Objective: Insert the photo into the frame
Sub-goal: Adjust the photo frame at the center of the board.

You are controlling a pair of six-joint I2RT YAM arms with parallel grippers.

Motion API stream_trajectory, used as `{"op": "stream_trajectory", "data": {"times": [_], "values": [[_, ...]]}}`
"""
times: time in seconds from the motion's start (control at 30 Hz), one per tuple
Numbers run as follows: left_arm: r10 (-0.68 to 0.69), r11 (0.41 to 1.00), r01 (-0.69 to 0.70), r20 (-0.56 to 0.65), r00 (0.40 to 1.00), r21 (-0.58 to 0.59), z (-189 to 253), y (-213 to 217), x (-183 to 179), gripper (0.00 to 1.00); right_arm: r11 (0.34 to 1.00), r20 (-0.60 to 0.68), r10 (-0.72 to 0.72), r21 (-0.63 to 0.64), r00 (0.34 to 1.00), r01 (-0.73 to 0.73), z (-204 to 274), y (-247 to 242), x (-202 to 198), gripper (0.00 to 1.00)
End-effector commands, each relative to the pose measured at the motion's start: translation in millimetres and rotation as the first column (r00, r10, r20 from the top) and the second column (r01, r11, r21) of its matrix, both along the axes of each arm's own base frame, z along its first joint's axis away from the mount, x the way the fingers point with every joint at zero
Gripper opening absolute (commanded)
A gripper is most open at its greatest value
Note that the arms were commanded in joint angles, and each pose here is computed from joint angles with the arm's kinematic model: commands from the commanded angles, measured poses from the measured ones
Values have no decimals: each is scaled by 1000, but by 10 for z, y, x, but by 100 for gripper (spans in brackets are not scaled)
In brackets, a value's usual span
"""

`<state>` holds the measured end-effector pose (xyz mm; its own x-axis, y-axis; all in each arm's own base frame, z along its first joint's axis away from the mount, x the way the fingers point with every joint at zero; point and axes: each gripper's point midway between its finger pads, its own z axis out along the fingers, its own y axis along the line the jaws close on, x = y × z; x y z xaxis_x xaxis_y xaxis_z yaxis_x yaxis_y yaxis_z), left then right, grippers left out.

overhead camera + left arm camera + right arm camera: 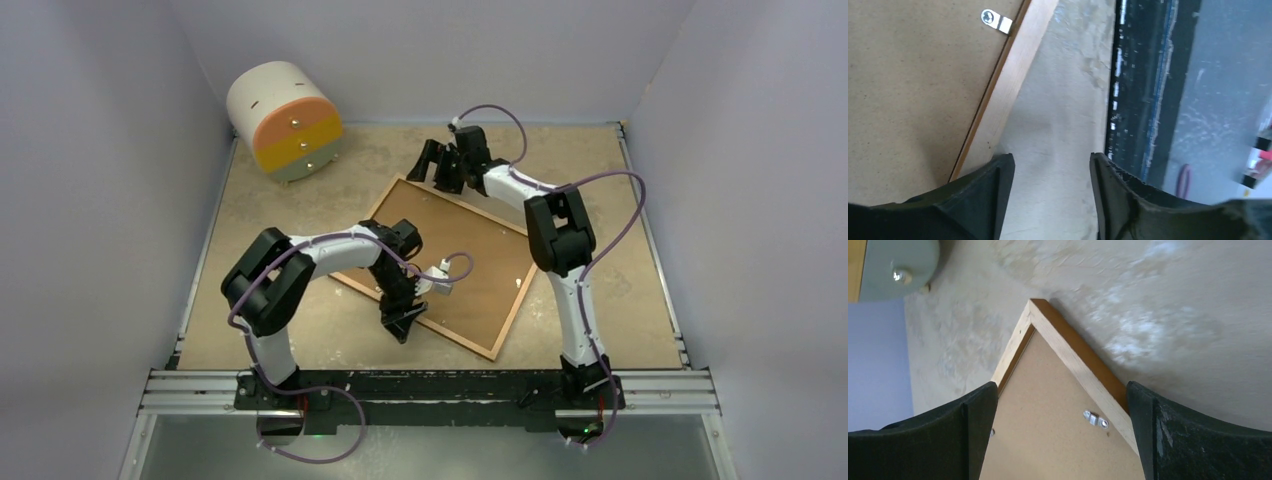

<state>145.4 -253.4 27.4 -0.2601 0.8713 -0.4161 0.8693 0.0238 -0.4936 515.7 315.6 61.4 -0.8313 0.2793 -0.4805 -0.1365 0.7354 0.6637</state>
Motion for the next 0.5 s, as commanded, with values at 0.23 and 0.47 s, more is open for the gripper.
{"op": "stream_trajectory", "data": {"times": [0.23,0.47], "values": [[216,969,-168,294,931,-179,967,410,1254,87,987,35,120,-115,992,-116,843,-128,-317,99],[555,827,-531,422,717,-186,927,1427,2287,86,960,8,-191,-205,981,189,823,-1275,-791,99]]}}
